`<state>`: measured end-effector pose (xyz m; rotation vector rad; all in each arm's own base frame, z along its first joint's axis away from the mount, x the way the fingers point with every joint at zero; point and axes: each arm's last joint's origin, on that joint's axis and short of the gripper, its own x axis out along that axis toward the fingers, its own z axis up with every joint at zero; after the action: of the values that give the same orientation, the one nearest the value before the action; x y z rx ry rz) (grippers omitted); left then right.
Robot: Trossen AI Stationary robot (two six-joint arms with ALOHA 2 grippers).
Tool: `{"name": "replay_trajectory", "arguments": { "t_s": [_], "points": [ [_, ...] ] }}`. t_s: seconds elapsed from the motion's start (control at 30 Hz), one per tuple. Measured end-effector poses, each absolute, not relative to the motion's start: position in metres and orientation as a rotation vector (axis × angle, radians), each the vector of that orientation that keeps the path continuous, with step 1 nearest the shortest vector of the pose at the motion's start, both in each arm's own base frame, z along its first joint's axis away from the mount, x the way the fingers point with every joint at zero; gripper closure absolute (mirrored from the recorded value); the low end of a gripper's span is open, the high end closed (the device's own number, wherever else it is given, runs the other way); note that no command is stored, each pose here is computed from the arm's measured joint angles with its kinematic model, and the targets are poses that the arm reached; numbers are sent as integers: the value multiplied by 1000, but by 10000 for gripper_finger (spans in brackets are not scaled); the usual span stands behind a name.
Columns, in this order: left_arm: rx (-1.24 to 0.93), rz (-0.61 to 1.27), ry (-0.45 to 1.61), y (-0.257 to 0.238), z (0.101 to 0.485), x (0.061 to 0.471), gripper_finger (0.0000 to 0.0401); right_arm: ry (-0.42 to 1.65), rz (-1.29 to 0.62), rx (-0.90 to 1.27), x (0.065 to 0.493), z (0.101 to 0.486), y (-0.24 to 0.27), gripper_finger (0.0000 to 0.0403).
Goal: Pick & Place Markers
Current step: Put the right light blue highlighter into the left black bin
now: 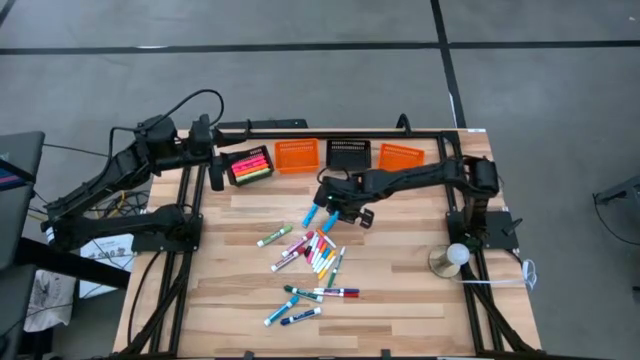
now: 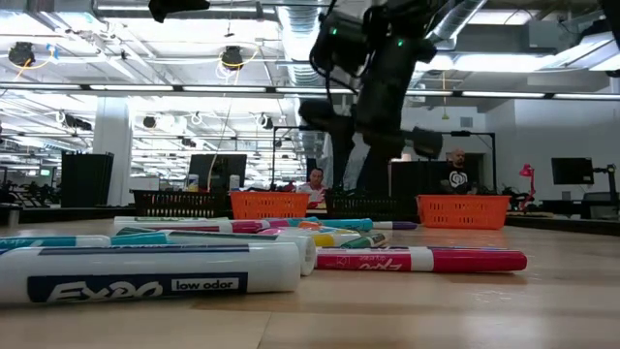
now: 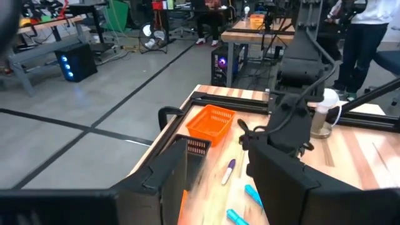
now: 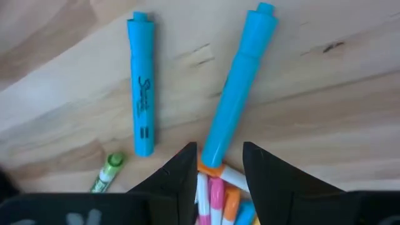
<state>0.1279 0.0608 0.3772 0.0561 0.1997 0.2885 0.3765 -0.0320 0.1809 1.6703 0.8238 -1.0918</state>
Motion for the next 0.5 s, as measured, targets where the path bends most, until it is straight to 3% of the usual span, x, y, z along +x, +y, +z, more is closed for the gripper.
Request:
{"name": "replay_trajectory", "arguments": {
  "t_s": [0.5],
  "points": [
    [56,287,200,61,377,128,229,818,-1193,1726,378,164,-43,285]
  ]
}}
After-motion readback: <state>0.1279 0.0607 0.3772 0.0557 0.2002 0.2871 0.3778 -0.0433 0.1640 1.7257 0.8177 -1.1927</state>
